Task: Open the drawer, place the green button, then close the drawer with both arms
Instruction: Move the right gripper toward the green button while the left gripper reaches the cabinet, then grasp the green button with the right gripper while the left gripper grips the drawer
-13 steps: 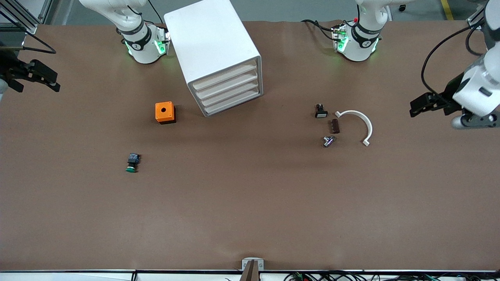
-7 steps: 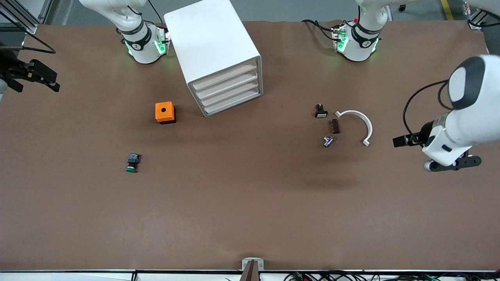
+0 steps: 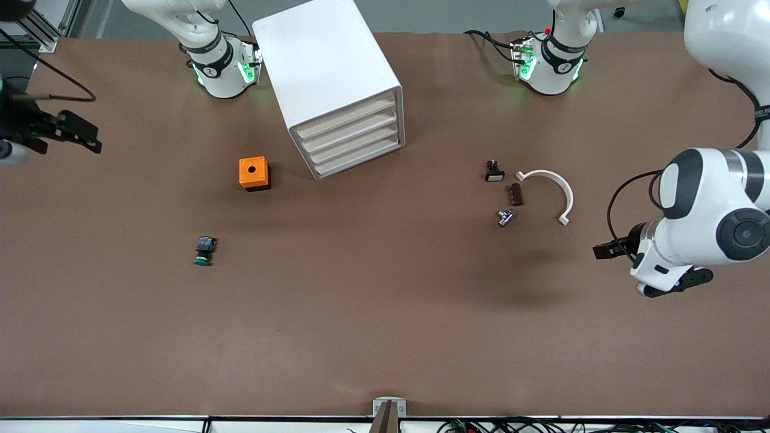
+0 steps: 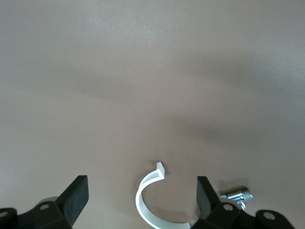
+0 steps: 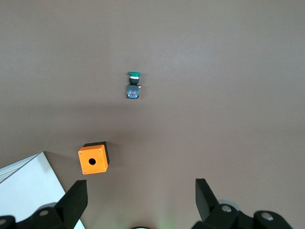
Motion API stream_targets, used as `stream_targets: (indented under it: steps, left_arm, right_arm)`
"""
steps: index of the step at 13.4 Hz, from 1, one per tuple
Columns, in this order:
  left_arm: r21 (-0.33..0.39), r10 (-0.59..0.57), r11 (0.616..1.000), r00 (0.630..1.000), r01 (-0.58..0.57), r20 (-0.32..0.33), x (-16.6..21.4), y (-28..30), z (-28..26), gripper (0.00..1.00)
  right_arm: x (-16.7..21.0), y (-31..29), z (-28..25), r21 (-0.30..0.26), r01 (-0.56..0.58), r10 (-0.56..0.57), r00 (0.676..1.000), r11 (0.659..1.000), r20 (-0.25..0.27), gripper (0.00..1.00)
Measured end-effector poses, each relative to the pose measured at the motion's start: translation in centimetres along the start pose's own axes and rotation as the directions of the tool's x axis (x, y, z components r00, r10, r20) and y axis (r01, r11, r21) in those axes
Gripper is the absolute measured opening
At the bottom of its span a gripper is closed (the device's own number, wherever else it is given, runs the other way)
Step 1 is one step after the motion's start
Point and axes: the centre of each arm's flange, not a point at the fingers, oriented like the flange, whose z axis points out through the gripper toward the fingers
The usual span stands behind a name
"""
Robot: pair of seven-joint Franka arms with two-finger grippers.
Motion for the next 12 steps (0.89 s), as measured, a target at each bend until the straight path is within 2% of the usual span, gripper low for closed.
stream_targets:
  steps: [3, 5, 6, 7, 10, 12]
  left_arm:
    - [0.007, -0.123, 0.992, 0.992, 0.123, 0.020, 0.4, 0.7, 1.6, 1.00]
    - [0.021, -0.265, 0.964, 0.964, 0.265, 0.028, -0.2, 2.9, 2.5, 1.00]
    - [0.028, -0.327, 0.945, 0.944, 0.326, 0.036, -0.6, 4.3, 3.1, 1.00]
    - [0.029, -0.400, 0.917, 0.915, 0.399, 0.059, -0.9, 5.7, 4.0, 1.00]
    - [0.071, -0.605, 0.796, 0.785, 0.602, 0.133, -1.6, 8.7, 7.7, 1.00]
    - [0.136, -0.684, 0.730, 0.712, 0.670, 0.161, -2.8, 10.8, 9.7, 1.00]
  right_arm:
    - [2.9, -0.7, 2.8, -0.005, 0.013, -0.013, 1.000, 1.000, 0.007, 1.00]
    - [4.7, -1.8, 4.9, -0.009, 0.031, -0.031, 0.999, 0.999, 0.012, 1.00]
    - [5.7, -2.2, 6.7, -0.010, 0.038, -0.038, 0.999, 0.999, 0.031, 1.00]
    - [6.9, -2.7, 9.2, -0.012, 0.046, -0.045, 0.997, 0.999, 0.067, 1.00]
    - [9.5, -3.9, 16.1, -0.016, 0.063, -0.060, 0.986, 0.998, 0.158, 1.00]
    - [10.8, -4.0, 19.6, -0.018, 0.063, -0.059, 0.982, 0.998, 0.181, 1.00]
